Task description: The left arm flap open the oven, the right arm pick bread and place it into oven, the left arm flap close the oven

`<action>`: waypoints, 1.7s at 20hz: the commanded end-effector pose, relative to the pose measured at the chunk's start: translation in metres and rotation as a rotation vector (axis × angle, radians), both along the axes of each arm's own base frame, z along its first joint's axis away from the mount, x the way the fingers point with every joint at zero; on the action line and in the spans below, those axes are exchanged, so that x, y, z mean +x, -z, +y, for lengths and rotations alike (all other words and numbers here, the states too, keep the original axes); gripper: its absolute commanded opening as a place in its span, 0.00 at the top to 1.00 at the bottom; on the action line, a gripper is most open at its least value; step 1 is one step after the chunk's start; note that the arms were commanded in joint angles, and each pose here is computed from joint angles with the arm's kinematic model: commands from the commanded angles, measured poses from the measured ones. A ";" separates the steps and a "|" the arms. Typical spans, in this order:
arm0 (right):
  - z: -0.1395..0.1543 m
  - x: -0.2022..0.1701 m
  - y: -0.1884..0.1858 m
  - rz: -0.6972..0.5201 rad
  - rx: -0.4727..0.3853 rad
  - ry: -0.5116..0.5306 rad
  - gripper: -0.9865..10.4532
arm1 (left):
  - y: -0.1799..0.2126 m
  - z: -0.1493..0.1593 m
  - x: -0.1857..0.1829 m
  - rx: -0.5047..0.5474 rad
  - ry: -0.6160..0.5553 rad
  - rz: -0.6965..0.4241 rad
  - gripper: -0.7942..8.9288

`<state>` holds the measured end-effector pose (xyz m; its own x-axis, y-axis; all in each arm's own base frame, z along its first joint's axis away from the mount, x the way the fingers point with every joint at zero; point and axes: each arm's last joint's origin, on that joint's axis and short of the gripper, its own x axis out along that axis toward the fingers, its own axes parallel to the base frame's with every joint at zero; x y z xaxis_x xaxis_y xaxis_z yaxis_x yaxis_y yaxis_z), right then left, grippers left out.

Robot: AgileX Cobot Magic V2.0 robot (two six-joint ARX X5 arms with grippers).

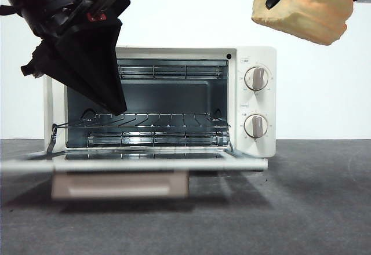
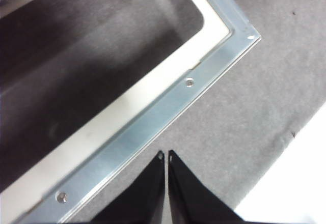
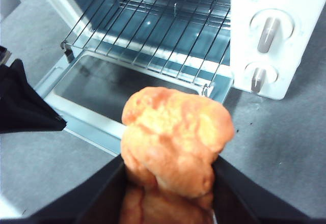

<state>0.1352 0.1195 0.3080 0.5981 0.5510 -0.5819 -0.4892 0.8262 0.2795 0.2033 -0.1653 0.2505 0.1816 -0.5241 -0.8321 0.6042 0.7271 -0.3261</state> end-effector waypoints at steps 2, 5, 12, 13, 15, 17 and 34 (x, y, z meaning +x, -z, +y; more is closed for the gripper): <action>0.008 0.004 -0.002 0.001 0.012 -0.045 0.73 | -0.004 0.000 0.001 0.043 -0.033 -0.051 0.90; 0.019 0.015 0.007 0.042 0.010 -0.078 0.73 | -0.022 0.013 -0.006 0.072 -0.100 -0.152 0.90; 0.060 0.058 0.038 0.121 0.035 -0.109 0.73 | -0.066 0.075 -0.045 -0.008 -0.259 -0.287 0.90; 0.066 0.064 0.040 0.129 0.035 -0.105 0.73 | -0.066 0.082 -0.051 -0.011 -0.278 -0.295 0.90; 0.079 0.079 0.040 0.137 0.026 -0.103 0.73 | -0.061 0.093 -0.062 -0.015 -0.307 -0.306 0.90; 0.095 0.096 0.039 0.143 0.019 -0.100 0.73 | -0.055 0.100 -0.072 -0.014 -0.319 -0.305 0.90; 0.142 0.163 0.061 0.111 -0.009 0.155 0.63 | -0.060 0.123 -0.121 -0.054 -0.326 -0.352 0.90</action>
